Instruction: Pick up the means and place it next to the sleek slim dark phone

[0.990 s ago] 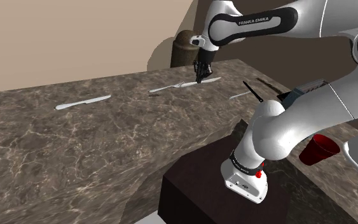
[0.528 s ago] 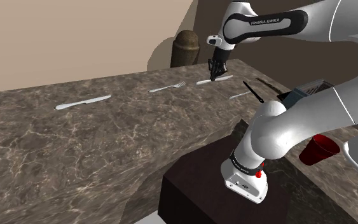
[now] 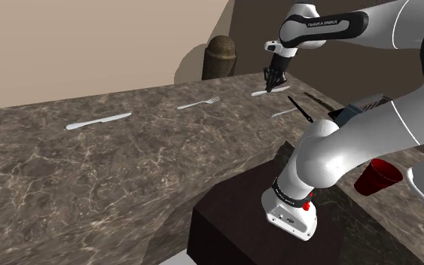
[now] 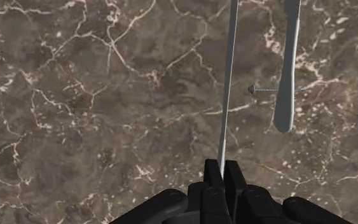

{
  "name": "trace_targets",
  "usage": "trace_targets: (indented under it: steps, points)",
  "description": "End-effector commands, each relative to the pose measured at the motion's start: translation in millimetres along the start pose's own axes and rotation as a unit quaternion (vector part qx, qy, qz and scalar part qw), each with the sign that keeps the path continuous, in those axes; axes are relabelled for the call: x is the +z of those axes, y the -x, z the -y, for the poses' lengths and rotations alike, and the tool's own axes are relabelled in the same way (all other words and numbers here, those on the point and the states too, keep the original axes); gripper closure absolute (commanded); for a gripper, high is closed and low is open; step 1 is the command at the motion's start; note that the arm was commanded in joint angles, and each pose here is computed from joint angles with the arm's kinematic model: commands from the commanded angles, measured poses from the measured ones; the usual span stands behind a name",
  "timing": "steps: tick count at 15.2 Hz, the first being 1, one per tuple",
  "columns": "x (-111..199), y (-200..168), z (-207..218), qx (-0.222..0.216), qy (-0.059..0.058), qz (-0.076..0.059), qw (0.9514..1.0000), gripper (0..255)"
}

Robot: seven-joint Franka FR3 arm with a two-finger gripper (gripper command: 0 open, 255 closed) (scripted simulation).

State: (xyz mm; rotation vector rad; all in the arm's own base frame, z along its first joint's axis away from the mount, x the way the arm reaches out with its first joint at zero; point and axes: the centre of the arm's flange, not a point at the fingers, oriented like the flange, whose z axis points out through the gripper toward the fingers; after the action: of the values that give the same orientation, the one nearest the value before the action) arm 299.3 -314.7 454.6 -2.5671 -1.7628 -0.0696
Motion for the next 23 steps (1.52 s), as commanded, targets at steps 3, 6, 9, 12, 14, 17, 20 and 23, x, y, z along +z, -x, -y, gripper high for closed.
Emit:
trace_targets:
  steps: [3,6,9,12,14,17,20,23]
  points:
    - [-4,54,6,-0.001,0.0,0.0,1.0,255]
    - [-7,93,7,-0.001,0.0,0.0,1.0,255]
    - [-9,133,9,-0.001,0.0,0.0,1.0,255]
    - [-12,172,11,-0.001,0.0,0.0,1.0,255]
    - [-13,199,12,-0.001,0.0,0.0,1.0,255]
    - [-16,238,14,-0.001,0.0,0.0,1.0,255]
    - [-18,278,16,-0.001,0.0,0.0,1.0,255]
    - [-21,317,18,-0.001,0.0,0.0,1.0,255]
